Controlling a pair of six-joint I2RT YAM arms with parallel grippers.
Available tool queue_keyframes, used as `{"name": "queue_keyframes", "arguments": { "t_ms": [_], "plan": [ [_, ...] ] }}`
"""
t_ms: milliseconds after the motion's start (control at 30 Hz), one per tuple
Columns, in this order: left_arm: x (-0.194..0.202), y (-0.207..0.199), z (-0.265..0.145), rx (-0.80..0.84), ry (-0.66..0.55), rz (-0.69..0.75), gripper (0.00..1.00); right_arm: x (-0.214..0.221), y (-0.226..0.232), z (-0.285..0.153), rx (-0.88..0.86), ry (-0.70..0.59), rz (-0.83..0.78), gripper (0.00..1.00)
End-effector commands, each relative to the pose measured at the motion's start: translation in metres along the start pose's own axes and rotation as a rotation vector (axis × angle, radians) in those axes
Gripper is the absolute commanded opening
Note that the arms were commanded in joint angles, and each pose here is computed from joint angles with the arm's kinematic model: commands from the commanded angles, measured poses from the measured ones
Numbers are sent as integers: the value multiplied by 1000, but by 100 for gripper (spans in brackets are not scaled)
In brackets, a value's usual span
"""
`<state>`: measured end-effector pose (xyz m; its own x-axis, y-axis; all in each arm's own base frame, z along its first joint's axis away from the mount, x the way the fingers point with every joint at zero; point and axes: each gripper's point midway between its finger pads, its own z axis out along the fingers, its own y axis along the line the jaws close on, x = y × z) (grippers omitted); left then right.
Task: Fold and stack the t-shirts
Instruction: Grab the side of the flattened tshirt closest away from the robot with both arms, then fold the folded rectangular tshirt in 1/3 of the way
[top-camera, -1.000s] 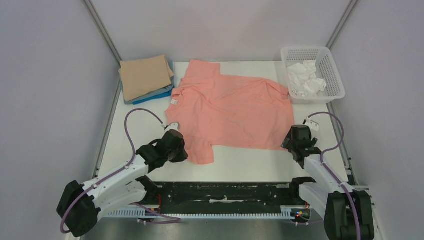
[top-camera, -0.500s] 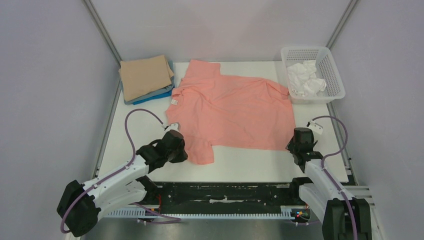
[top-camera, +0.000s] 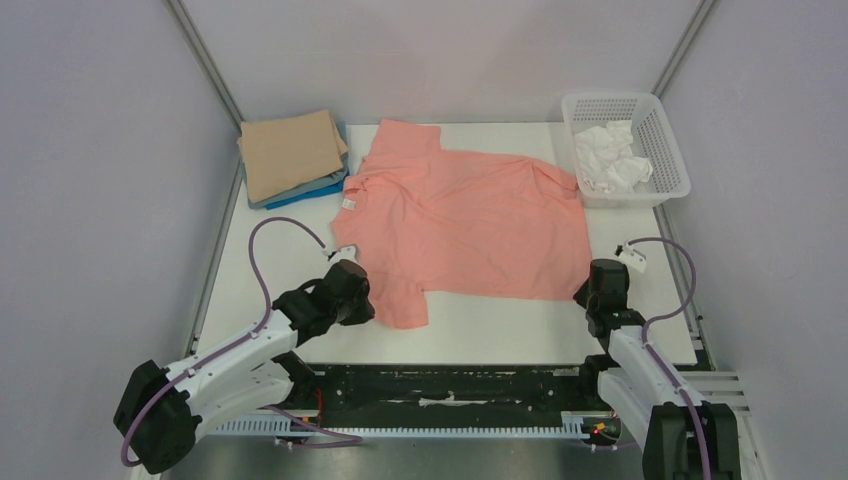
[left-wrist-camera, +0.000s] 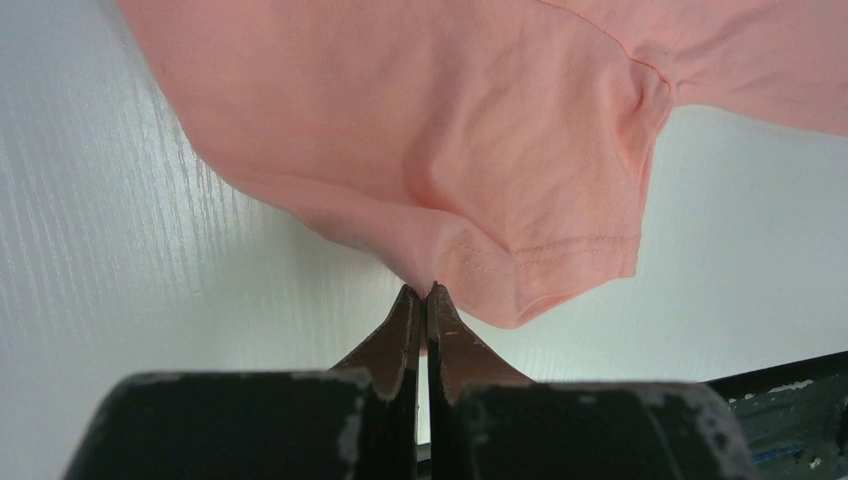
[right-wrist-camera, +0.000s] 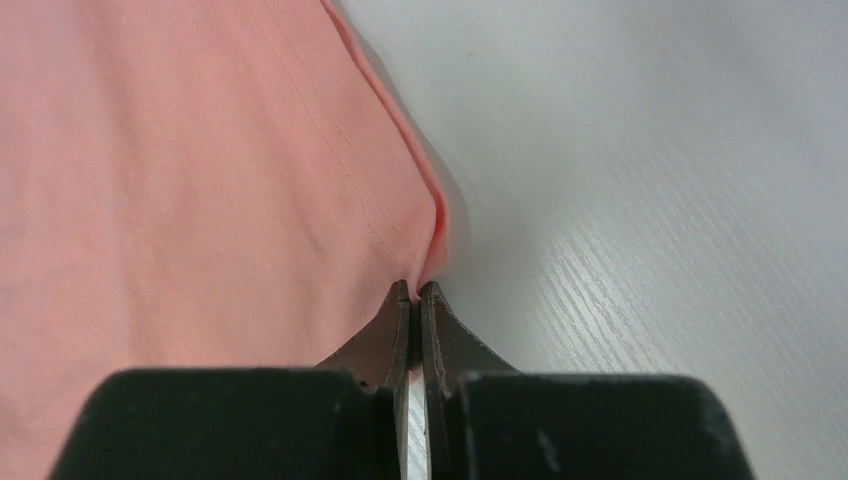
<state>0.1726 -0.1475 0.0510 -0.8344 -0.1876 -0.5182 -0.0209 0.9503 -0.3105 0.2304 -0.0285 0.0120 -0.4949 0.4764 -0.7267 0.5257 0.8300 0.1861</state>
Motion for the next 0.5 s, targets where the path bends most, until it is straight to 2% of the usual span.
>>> {"name": "queue_keyframes", "arguments": {
  "t_ms": [0, 233, 467],
  "plan": [
    [-11, -15, -8, 64, -34, -10, 2, 34, -9, -10, 6, 140, -38, 0],
    [13, 4, -23, 25, 27, -116, 2, 28, -7, -25, -36, 113, -34, 0],
    [22, 0, -55, 163, 0, -210, 2, 27, 7, -40, -126, 120, 16, 0]
  ]
}}
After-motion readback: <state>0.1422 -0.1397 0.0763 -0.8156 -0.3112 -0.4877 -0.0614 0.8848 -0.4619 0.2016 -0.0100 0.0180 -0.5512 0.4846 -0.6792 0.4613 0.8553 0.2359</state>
